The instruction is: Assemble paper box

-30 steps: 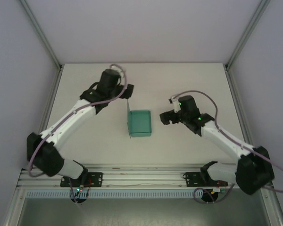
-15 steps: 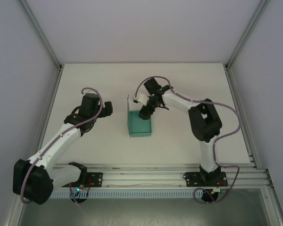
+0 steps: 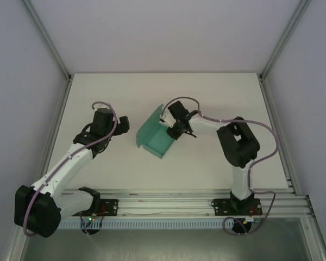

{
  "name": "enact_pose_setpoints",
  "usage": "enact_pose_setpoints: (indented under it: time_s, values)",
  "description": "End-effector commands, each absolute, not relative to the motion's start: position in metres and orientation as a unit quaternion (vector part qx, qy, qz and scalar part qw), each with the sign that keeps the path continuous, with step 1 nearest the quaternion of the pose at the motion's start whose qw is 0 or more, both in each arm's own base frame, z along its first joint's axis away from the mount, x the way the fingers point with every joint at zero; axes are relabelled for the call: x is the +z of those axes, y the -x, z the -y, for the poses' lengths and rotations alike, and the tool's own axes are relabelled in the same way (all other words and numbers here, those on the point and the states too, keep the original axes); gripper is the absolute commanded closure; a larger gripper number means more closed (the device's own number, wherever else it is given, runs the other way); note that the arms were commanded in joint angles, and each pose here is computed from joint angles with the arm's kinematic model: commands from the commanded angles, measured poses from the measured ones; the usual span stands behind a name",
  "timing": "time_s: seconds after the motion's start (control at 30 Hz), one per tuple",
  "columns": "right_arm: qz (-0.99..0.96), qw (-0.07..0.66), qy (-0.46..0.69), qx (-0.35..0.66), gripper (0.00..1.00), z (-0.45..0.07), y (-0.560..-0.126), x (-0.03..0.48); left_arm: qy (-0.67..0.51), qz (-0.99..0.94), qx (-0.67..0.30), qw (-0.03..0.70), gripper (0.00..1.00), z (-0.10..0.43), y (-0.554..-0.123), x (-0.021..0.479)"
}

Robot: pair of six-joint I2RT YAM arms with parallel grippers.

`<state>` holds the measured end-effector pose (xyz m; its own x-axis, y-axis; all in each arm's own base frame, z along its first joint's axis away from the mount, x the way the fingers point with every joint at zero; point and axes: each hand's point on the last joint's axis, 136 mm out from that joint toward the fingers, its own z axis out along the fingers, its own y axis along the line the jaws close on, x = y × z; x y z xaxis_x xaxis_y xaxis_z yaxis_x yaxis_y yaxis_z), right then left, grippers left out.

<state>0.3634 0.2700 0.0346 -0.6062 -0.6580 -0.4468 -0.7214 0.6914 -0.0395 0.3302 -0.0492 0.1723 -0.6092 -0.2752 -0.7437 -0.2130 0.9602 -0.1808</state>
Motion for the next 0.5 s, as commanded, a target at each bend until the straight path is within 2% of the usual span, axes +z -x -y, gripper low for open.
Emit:
enact_pose_setpoints:
  time_s: [0.0, 0.2, 0.47]
  values:
    - [-0.941, 0.263, 0.212, 0.023, 0.85, -0.246, -0.374, 0.057, 0.158, -0.881, -0.036, 0.444, 0.01, 0.044, -0.34, 0.188]
    - [-0.972, 0.225, 0.045, -0.05, 0.81, -0.216, -0.323, 0.031, 0.16, -0.882, -0.039, 0.442, 0.0, 0.047, -0.349, 0.187]
    - [-0.972, 0.236, -0.002, -0.017, 0.73, -0.241, -0.296, 0.042, 0.114, -0.892, -0.072, 0.432, 0.0, 0.068, -0.358, 0.184]
